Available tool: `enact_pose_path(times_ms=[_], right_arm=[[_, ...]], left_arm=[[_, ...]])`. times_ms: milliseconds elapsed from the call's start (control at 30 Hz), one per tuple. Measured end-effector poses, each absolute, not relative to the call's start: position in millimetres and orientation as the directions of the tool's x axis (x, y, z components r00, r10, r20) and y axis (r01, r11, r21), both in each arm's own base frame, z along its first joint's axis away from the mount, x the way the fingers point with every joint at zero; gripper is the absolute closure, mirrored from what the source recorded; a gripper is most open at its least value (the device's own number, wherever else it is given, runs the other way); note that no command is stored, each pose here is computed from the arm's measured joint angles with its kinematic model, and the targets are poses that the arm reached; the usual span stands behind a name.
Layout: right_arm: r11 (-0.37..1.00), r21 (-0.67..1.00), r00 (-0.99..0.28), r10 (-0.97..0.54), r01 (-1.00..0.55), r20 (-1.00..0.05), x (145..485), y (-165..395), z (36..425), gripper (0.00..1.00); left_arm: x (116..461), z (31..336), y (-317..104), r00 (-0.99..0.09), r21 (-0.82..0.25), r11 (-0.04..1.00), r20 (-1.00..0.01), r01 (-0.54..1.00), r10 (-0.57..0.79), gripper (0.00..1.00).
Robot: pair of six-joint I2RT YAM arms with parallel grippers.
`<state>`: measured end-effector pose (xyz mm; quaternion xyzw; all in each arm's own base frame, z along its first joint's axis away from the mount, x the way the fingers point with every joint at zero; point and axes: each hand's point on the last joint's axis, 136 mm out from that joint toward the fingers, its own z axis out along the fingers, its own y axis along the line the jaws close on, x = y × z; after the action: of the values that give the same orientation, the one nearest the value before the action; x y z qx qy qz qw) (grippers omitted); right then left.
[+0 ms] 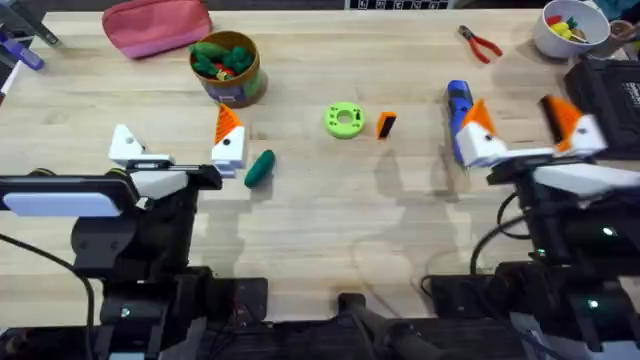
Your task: Pick up the gripper from the table and insert it into the empty holder that is missing its gripper. Then pick up a screw, insert it into the mounting hole, and use the screwdriver to tighten it. Finally, clean up the table by picking up the vegetable and placing it into the bucket.
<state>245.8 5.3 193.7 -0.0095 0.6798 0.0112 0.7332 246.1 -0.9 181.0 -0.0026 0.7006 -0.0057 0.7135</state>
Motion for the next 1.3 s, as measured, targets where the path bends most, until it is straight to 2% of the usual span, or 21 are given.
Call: enact_pose_path(times_ms=[100,300,400,500,700,967,1133,1300], right_arm=[[1.000,0.000,0.137,0.004,-0.030,-0.991,242.6,5.4,214.7,0.009],[1.000,-0.001,0.130,0.003,-0.030,-0.992,227.6,5.4,263.3,0.007],[1.000,-0.003,0.072,-0.001,-0.030,-0.997,218.7,5.4,289.6,0.007],[1.000,0.000,-0.051,-0.002,-0.030,-0.999,215.6,5.4,301.8,0.007],[1.000,0.006,-0.389,-0.006,-0.030,-0.921,221.8,5.4,290.5,0.009],[1.000,0.016,-0.725,-0.007,-0.026,-0.688,232.3,5.4,259.4,0.007],[1.000,0.019,-0.819,-0.008,-0.023,-0.574,240.7,5.4,242.6,0.007],[1.000,0.021,-0.850,-0.008,-0.022,-0.527,248.3,5.5,230.5,0.007]], left_arm=[[242.5,191.4,-0.9,0.007,-0.007,1.000,-1.000,0.004,-0.007,0.015],[223.9,254.1,-0.7,-0.032,0.024,1.000,-0.999,0.004,0.025,0.015],[221.4,272.2,-0.2,-0.138,0.031,1.000,-0.990,0.005,0.031,0.015],[227.3,279.4,0.2,-0.288,0.035,0.999,-0.957,0.008,0.036,0.015],[240.1,272.5,0.3,-0.572,0.034,0.999,-0.820,0.020,0.039,0.015],[254.9,243.7,0.2,-0.787,0.026,0.999,-0.616,0.029,0.039,0.016],[263.3,222.1,-1.2,-0.848,0.016,0.999,-0.528,0.036,0.039,0.015],[272.3,215.6,-1.4,-0.856,0.015,0.999,-0.515,0.036,0.039,0.015]])
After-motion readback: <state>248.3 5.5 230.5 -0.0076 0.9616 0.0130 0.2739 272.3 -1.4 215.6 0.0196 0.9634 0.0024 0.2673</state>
